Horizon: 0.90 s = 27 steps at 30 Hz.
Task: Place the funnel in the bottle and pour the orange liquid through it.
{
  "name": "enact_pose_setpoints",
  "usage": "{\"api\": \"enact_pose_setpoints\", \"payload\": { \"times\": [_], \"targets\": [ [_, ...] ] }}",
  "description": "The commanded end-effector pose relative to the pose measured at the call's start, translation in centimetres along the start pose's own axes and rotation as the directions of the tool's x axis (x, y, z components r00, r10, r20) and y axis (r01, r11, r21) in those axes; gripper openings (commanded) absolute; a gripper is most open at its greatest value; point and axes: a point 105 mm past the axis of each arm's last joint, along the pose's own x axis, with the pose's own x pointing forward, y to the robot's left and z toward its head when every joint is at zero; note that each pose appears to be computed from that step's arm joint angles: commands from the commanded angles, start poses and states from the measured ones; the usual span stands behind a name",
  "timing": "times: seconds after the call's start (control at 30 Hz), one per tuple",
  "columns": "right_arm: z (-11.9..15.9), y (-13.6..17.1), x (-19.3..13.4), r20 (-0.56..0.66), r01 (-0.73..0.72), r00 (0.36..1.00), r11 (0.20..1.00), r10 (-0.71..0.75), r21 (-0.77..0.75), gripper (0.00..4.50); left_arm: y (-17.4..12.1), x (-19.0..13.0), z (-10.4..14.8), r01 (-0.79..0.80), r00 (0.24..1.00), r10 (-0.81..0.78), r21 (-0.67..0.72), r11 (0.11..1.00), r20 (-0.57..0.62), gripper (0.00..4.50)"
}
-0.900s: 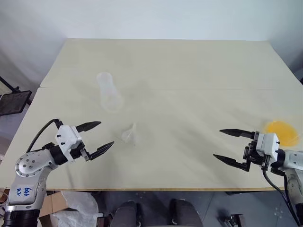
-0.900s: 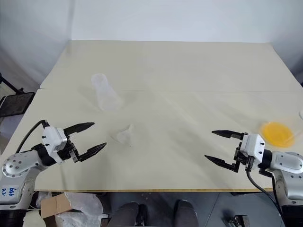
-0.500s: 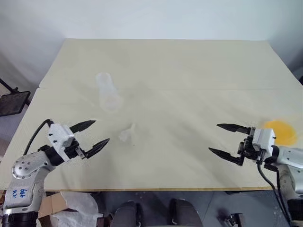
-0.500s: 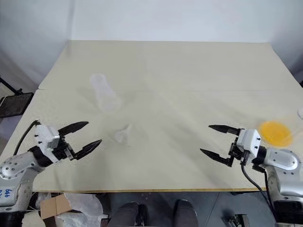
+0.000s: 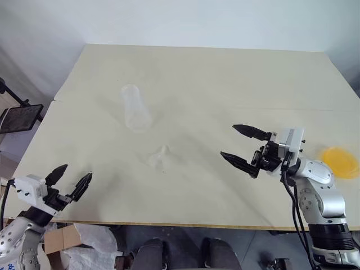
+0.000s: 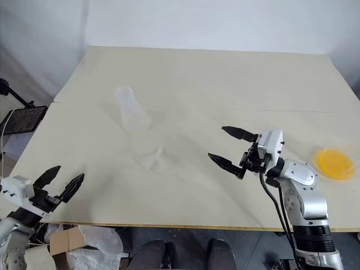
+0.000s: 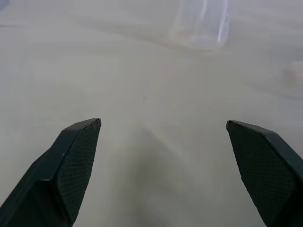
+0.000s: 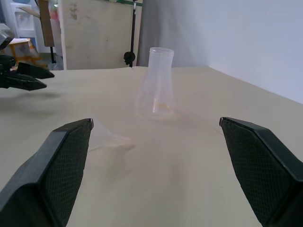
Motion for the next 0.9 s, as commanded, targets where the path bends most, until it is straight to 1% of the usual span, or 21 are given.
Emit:
{"api": "enact_pose_setpoints", "payload": {
  "times": [0.03, 0.1, 0.27, 0.33, 0.43, 0.53, 0.63, 0.9],
  "targets": [
    [0.3, -0.4, -1.1, -0.014, 0.027, 1.000, 0.999, -0.027, -0.038, 4.49, -1.7, 3.6, 3.3, 0.081, 0.991, -0.083, 0.021, 0.997, 0.106, 4.50],
    [0.0, -0.4, -1.5, -0.027, 0.034, 0.999, 0.999, -0.035, -0.039, 4.49, -2.3, 6.3, 4.5, 0.109, 0.985, -0.111, 0.020, 0.994, 0.133, 4.50],
    [-0.1, -0.3, -1.7, -0.026, 0.055, 0.998, 0.997, -0.057, -0.045, 4.49, -2.5, 11.0, 6.0, 0.114, 0.982, -0.114, 0.007, 0.993, 0.148, 4.50],
    [0.0, -0.1, -1.6, -0.014, 0.062, 0.998, 0.997, -0.063, -0.045, 4.49, -3.0, 13.4, 7.1, 0.128, 0.977, -0.125, -0.003, 0.992, 0.174, 4.50],
    [0.0, 0.0, -1.5, -0.004, 0.069, 0.998, 0.997, -0.069, -0.043, 4.49, -3.9, 15.2, 7.7, 0.163, 0.970, -0.161, 0.006, 0.987, 0.184, 4.50],
    [0.0, 0.6, -1.5, 0.003, 0.088, 0.996, 0.996, -0.088, -0.032, 4.49, -4.1, 17.9, 8.5, 0.132, 0.970, -0.131, 0.007, 0.991, 0.206, 4.50],
    [0.1, 0.8, -1.4, 0.009, 0.101, 0.995, 0.994, -0.101, -0.030, 4.49, -4.5, 19.1, 8.9, 0.139, 0.965, -0.138, 0.009, 0.990, 0.222, 4.50],
    [0.2, 0.7, -0.9, 0.026, 0.117, 0.993, 0.993, -0.116, -0.036, 4.49, -4.2, 21.4, 8.9, 0.119, 0.974, -0.121, 0.021, 0.993, 0.193, 4.50]
  ]
}}
